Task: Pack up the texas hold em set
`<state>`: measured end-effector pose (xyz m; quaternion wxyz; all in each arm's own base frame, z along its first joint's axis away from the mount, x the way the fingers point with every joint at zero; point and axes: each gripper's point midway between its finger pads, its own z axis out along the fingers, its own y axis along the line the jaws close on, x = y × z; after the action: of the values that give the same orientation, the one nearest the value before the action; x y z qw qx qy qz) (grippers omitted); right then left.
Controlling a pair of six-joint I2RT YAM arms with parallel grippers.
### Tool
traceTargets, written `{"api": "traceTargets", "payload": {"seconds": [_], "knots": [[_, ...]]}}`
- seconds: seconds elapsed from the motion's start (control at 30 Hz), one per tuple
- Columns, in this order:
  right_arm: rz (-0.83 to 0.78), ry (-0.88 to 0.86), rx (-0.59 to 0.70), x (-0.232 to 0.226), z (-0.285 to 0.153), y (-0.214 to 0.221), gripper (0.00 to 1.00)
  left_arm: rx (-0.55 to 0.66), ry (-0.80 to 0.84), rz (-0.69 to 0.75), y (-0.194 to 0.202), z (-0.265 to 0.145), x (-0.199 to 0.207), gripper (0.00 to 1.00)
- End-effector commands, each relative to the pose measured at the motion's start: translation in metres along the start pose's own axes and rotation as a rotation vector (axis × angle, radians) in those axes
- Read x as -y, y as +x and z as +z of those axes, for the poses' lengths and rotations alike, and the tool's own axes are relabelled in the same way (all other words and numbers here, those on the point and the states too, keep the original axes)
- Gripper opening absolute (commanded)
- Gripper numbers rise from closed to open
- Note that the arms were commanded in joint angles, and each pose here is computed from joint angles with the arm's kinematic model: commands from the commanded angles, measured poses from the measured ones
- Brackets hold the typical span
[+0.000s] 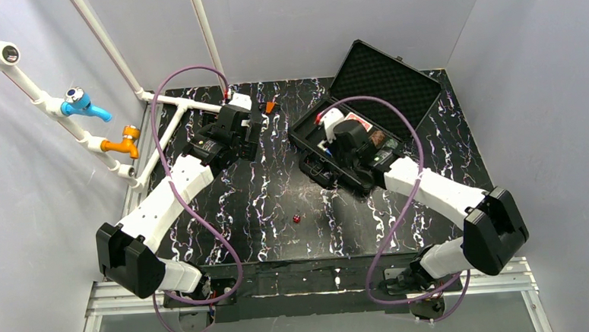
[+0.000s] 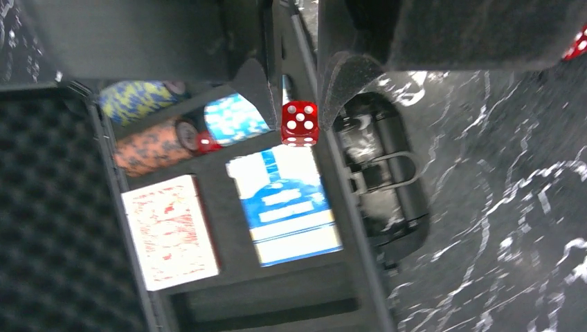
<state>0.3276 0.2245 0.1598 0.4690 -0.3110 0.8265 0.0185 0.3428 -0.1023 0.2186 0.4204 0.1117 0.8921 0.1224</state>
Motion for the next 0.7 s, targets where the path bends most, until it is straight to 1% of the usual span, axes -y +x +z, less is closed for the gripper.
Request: {"api": "traceTargets", "payload": {"seconds": [0.0,0.13,0.37,0.53,0.67], "knots": [[0.176,0.152,0.023,0.048,-0.007,-0.025,0.01,-0.014,-0.003,-0.002,0.004,-0.002,-0.003,0.99],[0.279,0.197,-0.027,0.068,-0.001,-0.018,0.01,-0.016,-0.001,-0.001,0.004,-0.001,-0.002,0.99],[0.424,0.248,-0.092,0.088,0.009,-0.001,0.01,-0.018,0.001,-0.002,0.004,-0.001,-0.002,0.99],[0.518,0.313,-0.139,0.112,0.013,0.025,0.01,-0.027,0.009,0.003,0.006,0.001,0.001,0.99],[0.566,0.31,-0.181,0.115,0.027,0.044,0.01,-0.034,0.012,0.006,0.007,0.002,0.003,0.99]]}}
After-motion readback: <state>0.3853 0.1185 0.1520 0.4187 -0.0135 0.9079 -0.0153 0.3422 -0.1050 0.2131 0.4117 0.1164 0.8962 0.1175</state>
